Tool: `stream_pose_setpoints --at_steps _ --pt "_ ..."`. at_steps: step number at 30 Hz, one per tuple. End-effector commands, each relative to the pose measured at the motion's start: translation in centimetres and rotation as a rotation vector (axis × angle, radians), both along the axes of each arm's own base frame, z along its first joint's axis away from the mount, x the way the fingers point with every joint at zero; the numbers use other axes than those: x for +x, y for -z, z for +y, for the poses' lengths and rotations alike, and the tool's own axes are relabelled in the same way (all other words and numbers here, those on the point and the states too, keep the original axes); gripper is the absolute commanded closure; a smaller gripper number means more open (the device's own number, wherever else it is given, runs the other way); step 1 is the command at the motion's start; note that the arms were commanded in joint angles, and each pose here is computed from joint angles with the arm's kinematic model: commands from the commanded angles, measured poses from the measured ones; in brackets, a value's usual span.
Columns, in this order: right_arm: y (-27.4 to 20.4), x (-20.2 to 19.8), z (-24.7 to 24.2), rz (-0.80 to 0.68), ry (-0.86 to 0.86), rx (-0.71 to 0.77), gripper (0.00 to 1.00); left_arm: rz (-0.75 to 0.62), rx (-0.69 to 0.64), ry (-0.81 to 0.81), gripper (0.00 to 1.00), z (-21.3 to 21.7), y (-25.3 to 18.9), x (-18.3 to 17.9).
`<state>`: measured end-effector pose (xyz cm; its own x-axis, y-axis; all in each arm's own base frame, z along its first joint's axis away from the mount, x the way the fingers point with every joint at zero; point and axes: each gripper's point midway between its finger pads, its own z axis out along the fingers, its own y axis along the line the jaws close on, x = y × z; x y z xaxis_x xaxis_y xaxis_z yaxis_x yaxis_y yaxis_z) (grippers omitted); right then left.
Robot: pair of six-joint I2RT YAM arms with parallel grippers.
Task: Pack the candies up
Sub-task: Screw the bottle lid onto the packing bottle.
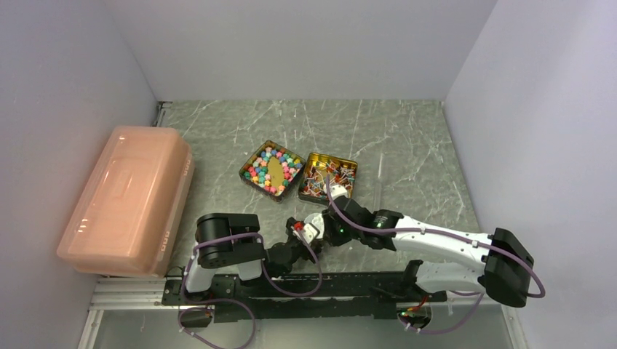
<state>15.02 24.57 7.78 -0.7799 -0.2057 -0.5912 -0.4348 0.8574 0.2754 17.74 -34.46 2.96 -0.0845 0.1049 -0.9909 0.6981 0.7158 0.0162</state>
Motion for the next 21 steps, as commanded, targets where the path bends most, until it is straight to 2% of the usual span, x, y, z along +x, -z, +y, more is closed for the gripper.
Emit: stream_pose_setpoints --at_steps 1,5,12,21 --pt "-1.2 -2.5 1.3 0.084 -0.065 0.045 0.81 -0.005 -0.172 0.019 0.23 -1.5 -3.0 0.1" --pt "-3.1 -1.1 0.4 0.001 -0.012 0.044 0.75 -0.004 -0.171 0.019 0.23 -1.5 -3.0 0.1" --pt "-5.9 2.1 -0.2 -0.103 0.046 0.035 0.72 -0.002 -0.17 0.027 0.23 -1.6 -2.9 -0.1" --pt "-5.9 5.2 0.7 -0.1 0.022 0.072 0.71 0.001 -0.171 0.027 0.23 -1.6 -2.8 -0.1"
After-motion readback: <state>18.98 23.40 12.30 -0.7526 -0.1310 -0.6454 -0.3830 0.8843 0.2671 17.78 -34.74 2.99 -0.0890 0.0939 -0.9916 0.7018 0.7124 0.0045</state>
